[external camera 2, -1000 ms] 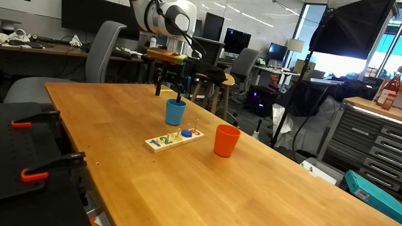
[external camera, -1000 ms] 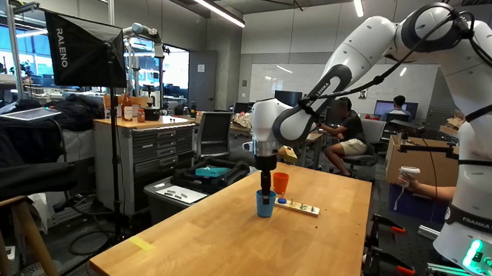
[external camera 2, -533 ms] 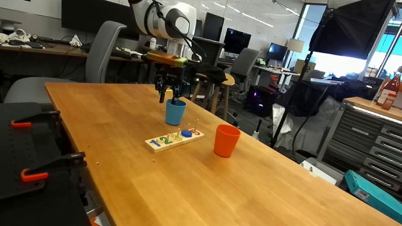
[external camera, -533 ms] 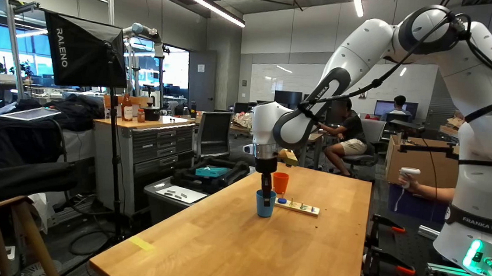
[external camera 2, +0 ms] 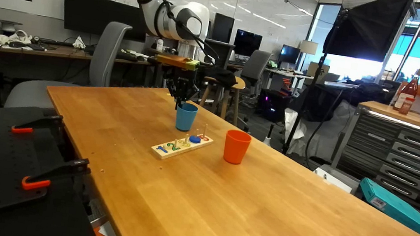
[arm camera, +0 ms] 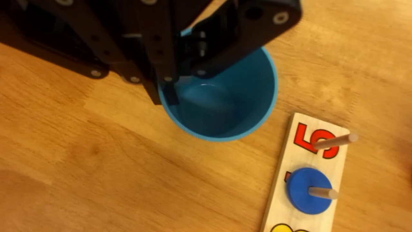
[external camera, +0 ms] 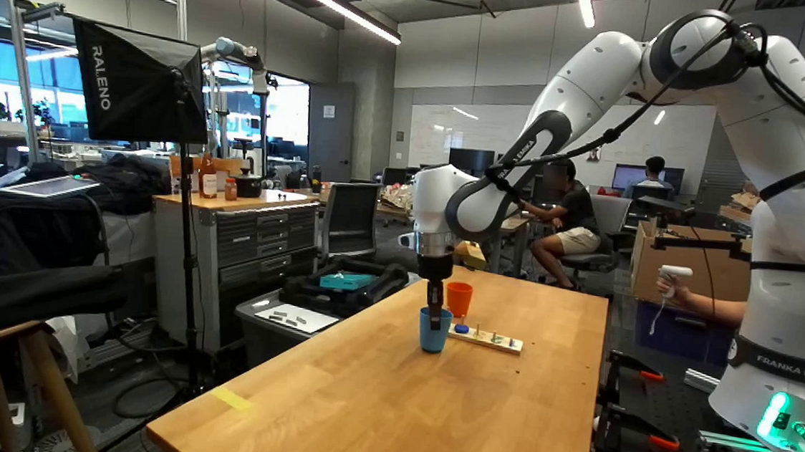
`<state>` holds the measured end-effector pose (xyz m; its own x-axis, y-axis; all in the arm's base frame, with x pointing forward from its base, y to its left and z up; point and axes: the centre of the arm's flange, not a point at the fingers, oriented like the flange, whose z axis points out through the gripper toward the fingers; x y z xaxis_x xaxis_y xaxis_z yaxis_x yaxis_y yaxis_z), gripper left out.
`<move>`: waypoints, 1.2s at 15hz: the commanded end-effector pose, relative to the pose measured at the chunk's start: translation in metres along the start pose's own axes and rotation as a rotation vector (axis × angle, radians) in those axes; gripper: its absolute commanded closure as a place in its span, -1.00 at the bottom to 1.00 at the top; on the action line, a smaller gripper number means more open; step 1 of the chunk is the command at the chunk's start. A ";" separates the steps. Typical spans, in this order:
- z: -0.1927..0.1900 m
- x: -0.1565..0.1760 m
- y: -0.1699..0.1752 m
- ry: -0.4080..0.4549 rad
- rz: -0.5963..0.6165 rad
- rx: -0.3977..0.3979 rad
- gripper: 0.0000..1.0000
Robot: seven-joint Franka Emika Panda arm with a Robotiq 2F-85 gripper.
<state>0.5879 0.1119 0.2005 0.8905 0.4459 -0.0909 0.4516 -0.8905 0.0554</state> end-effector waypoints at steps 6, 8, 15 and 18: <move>-0.102 0.043 0.052 0.152 0.070 -0.078 0.98; -0.129 0.039 0.078 0.167 0.109 -0.125 0.98; -0.145 -0.008 0.173 0.034 0.278 -0.220 0.98; -0.126 -0.031 0.184 -0.071 0.311 -0.188 0.98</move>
<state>0.6581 -0.0427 0.3426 0.9810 0.1911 -0.0349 0.1935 -0.9457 0.2613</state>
